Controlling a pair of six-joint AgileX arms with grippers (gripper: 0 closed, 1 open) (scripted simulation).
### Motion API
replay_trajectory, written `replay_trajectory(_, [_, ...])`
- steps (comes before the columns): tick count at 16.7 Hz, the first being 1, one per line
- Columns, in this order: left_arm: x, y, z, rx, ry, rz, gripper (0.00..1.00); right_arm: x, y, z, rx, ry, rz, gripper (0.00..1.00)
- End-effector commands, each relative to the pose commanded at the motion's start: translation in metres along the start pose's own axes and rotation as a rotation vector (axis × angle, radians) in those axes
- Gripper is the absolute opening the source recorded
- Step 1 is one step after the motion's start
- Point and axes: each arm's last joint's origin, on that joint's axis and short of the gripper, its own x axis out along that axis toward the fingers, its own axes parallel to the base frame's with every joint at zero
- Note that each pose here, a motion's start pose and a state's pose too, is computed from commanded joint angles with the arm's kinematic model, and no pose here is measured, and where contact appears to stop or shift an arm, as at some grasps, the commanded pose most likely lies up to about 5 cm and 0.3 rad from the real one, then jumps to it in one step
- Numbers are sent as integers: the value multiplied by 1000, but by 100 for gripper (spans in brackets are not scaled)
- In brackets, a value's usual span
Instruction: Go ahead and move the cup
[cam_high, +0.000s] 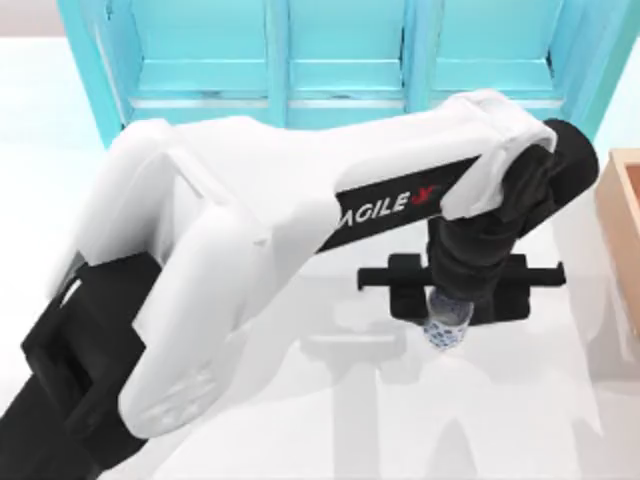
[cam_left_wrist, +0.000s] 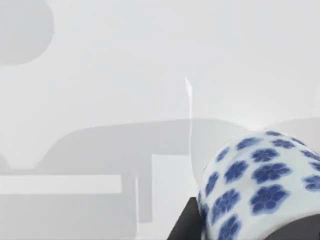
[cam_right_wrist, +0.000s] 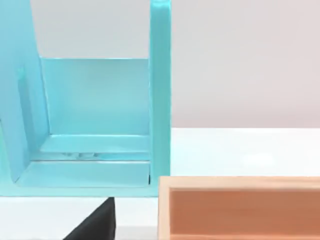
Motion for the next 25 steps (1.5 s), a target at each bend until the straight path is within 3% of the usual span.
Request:
replay_trajectory(7, [-1,0,-1,5,0,0,0,0,0,0,0,0,0,100])
replay_trajectory(10, [-11,25,15,6,-1,-4,0,0,0,0,0,0,0,100])
replay_trajectory(16, [-48,161,46,2,9,-1,0,0,0,0,0,0,0,100])
replay_trajectory(21, [-65,277,20,0,19,2,0,0,0,0,0,0,0,100])
replay_trajectory(25, [-71,317,1,0,4,-3,0,0,0,0,0,0,0,100])
